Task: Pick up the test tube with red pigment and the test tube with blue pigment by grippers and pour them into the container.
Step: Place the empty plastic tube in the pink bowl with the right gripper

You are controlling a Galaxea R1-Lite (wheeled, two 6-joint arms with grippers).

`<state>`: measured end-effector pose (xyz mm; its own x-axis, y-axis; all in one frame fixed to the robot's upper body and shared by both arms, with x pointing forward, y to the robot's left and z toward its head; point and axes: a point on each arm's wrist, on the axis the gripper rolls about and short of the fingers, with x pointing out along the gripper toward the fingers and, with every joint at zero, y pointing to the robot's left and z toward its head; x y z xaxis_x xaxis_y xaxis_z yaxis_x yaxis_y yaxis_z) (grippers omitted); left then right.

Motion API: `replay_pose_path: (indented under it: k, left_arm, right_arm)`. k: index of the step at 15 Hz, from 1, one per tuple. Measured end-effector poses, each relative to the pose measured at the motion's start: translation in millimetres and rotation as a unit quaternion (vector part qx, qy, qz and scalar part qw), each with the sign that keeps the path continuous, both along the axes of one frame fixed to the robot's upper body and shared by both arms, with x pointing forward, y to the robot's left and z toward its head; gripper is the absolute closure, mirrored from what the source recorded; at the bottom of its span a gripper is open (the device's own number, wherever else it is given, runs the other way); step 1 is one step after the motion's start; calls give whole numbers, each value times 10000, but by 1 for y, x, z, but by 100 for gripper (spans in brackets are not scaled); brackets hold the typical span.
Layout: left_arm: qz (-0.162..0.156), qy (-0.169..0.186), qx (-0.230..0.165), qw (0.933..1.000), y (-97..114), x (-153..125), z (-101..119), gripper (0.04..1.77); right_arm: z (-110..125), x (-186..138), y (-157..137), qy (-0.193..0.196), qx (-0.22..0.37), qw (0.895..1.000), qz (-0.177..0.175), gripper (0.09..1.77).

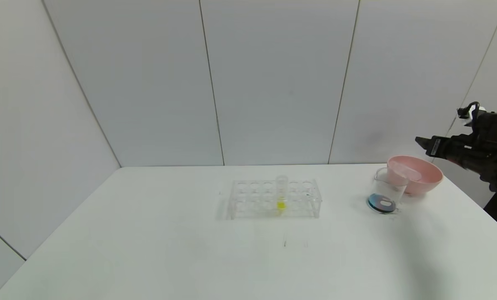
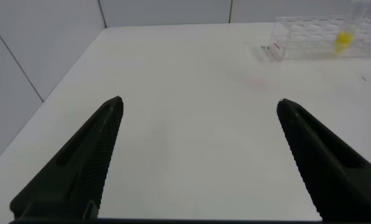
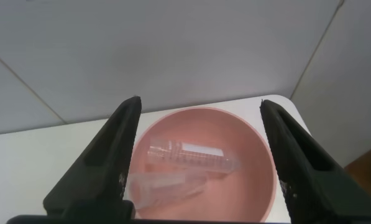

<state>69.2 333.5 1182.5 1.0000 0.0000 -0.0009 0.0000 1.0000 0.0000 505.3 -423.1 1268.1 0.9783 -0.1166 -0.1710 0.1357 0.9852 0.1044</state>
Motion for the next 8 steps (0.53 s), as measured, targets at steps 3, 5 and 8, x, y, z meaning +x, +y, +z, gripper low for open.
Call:
replay_pose_path:
  k: [3,5,8]
  left_arm:
    - [0,0,0,10000,0,0,0,5]
    - [0,0,4,10000,0,0,0,5]
    - [0,0,0,10000,0,0,0,5]
  right_arm:
    - [8,-3,31,-21,-5,9995,314,37]
    - [16,-8,61,-87,-44,9990,437,32]
    - [28,-31,93,-148,-43,9971,739,27]
